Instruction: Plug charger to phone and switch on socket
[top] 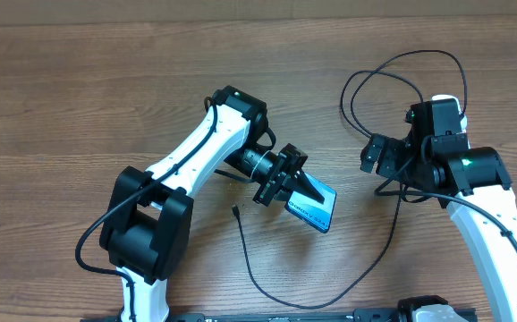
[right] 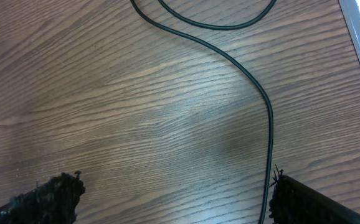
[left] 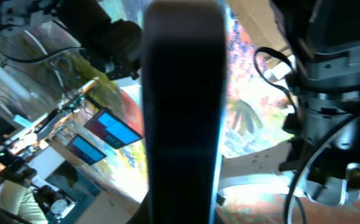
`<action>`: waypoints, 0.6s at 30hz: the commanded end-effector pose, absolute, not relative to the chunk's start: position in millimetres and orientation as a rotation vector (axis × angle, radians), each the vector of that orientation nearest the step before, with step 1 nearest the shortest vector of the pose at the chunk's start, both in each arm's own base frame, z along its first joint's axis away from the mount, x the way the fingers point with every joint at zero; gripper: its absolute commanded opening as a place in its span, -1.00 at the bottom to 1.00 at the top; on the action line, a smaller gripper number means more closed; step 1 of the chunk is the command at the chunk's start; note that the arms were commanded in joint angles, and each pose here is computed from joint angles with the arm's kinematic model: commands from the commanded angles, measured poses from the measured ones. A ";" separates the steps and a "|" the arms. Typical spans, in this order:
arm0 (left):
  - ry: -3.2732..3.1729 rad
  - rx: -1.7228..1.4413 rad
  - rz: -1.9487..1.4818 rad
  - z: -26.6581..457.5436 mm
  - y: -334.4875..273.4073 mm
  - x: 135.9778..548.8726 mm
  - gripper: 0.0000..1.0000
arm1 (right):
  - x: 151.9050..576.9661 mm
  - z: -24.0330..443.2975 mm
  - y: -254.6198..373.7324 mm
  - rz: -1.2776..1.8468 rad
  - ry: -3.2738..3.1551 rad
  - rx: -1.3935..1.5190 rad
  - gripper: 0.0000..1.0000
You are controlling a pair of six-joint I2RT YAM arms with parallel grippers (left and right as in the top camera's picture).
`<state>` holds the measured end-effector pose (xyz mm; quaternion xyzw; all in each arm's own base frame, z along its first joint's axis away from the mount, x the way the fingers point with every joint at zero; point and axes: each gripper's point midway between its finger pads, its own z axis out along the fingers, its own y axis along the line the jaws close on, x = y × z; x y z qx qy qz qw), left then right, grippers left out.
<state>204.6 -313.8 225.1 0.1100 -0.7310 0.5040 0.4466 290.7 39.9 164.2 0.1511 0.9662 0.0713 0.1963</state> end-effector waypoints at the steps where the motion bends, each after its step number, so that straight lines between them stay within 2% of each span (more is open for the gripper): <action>1: -1.749 0.285 1.332 237.3 -317.5 210.9 -0.92 | 292.0 165.1 37.2 0.181 2.699 0.419 1.00; 18: -1.755 0.278 1.345 231.3 -323.7 221.9 -0.91 | 292.0 165.1 37.2 0.181 2.699 0.419 1.00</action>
